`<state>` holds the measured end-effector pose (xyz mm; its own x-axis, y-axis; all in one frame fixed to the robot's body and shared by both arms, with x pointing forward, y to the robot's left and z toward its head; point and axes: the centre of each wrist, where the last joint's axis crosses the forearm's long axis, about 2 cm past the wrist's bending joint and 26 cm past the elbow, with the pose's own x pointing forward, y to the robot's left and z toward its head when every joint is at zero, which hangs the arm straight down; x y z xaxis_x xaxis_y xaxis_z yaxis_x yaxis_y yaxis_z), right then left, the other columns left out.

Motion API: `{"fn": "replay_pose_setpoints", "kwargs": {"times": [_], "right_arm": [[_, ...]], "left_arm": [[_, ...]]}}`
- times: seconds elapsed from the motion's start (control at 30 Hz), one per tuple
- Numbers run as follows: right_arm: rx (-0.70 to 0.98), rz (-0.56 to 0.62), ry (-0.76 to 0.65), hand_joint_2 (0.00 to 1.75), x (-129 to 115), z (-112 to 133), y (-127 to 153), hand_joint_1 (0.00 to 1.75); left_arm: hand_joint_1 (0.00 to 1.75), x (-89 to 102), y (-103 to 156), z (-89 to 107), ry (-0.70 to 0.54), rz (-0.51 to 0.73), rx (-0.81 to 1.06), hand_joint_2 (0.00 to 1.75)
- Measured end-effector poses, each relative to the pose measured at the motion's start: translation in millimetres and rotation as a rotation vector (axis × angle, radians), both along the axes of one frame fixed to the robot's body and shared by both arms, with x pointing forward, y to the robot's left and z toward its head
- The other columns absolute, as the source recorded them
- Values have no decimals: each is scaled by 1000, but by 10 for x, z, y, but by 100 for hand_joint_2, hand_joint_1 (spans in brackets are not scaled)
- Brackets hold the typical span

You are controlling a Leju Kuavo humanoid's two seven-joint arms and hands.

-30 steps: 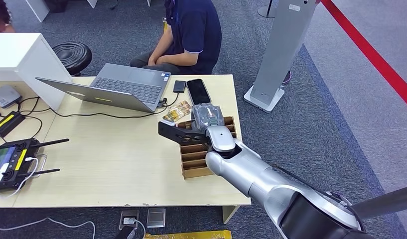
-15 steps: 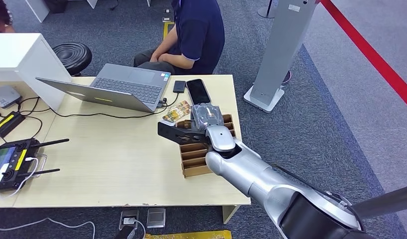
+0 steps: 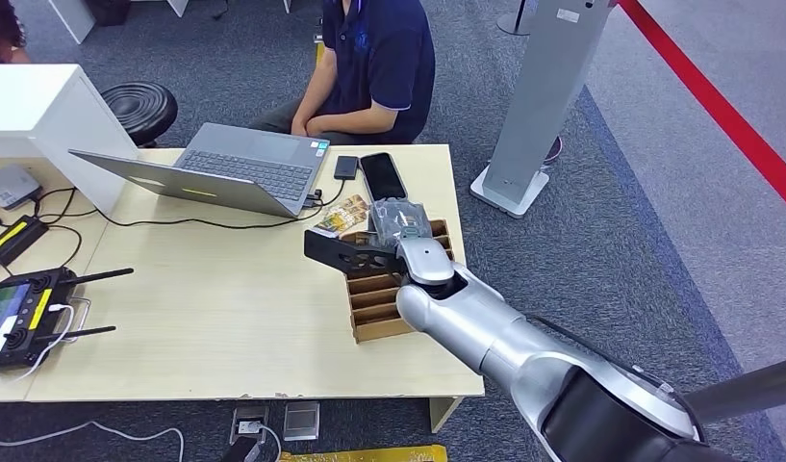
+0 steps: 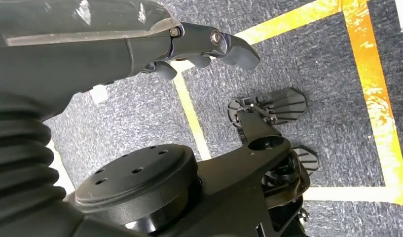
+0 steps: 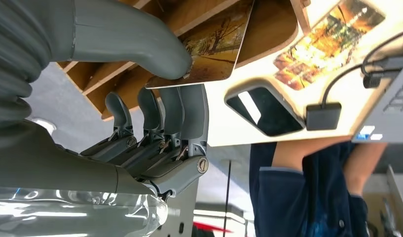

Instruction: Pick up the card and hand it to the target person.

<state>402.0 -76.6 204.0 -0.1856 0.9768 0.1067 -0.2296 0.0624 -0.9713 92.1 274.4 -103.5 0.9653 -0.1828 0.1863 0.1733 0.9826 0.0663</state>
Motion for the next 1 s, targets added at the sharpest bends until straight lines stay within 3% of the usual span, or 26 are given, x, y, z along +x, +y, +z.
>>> {"fn": "replay_pose_setpoints", "kwargs": {"times": [0.17,0.4,0.53,0.67,1.0], "right_arm": [[-6,-31,61,175,39,164,-58,133],[64,-72,-8,175,75,548,-234,133],[77,-74,-25,175,67,612,-266,133],[133,-35,-171,175,-34,861,-337,133],[240,97,-634,175,-43,807,-390,133]], "left_arm": [[0,-32,5,-7,7,6,2,175],[0,-94,5,-19,19,15,-1,175],[0,-107,5,-21,21,16,-1,175],[0,-118,4,-23,23,15,-2,175],[0,-26,-25,-5,6,-6,-19,175]]}}
